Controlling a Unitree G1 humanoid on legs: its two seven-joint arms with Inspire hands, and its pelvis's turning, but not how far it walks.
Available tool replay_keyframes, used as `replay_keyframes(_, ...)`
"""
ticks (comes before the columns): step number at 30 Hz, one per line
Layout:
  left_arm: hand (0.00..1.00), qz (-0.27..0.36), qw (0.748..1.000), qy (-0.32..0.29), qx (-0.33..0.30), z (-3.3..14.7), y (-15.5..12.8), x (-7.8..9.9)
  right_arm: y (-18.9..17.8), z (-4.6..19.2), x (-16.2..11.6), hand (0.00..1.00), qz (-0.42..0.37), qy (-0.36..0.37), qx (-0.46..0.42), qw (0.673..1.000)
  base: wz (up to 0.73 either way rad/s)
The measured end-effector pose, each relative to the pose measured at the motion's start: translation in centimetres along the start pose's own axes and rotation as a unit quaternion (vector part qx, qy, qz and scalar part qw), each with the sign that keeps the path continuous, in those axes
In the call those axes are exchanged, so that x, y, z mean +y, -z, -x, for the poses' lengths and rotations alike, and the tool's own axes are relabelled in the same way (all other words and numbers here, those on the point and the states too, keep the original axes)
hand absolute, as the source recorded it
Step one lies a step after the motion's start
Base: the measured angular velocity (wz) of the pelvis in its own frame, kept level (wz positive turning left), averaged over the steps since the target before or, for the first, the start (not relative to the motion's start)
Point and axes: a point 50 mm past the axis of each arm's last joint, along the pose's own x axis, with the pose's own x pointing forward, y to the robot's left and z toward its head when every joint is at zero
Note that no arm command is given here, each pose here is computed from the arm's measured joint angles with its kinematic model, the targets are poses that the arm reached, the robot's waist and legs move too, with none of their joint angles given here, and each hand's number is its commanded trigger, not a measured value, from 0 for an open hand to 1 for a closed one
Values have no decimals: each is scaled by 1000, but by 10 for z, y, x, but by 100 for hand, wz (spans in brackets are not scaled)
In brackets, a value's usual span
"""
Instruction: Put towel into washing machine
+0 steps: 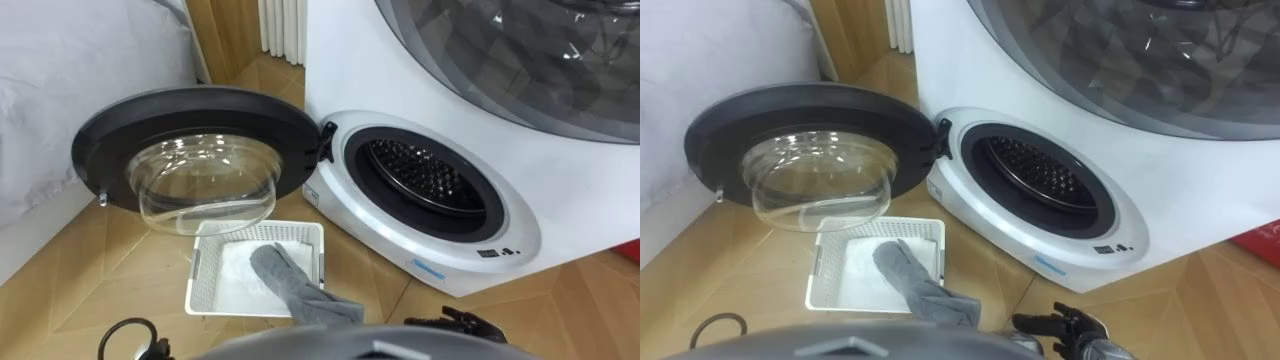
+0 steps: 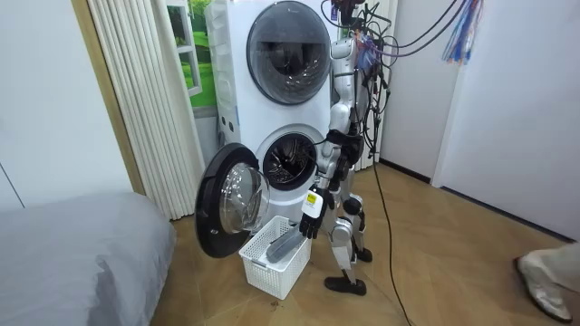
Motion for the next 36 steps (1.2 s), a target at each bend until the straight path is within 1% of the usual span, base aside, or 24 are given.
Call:
replay_keyframes(13,0,-1,1000,-3,-1,0,-1,0,0,0,0,0,0,3,-1,1000,0)
replay_keyframes(18,0,0,1000,-13,-13,-1,-8,4,-3,0,0,0,3,4,-10,1000,0)
replay_keyframes(21,0,-8,999,-25,-36,-1,-20,8,-6,0,1,0,11,2,-16,1000,0)
replay_keyframes(25,0,-35,994,-53,-85,-1,-47,18,-16,-1,2,0,17,-4,-26,1000,3)
replay_keyframes(27,0,-38,991,-59,-112,0,-63,22,-21,-2,3,0,28,-8,-32,999,11)
replay_keyframes(29,0,-58,984,-66,-156,3,-86,25,-35,-3,8,0,50,-19,-45,998,2)
replay_keyframes(30,0,-61,982,-66,-167,4,-92,25,-39,-3,9,0,57,-22,-47,997,-7)
replay_keyframes(32,0,-72,974,-69,-203,8,-114,25,-53,-4,15,0,79,-32,-54,995,-8)
replay_keyframes(34,0,-81,969,-68,-225,11,-130,25,-65,-5,22,0,92,-40,-67,993,-2)
replay_keyframes(36,0,-88,965,-64,-239,13,-140,24,-76,-5,29,0,97,-47,-80,991,-2)
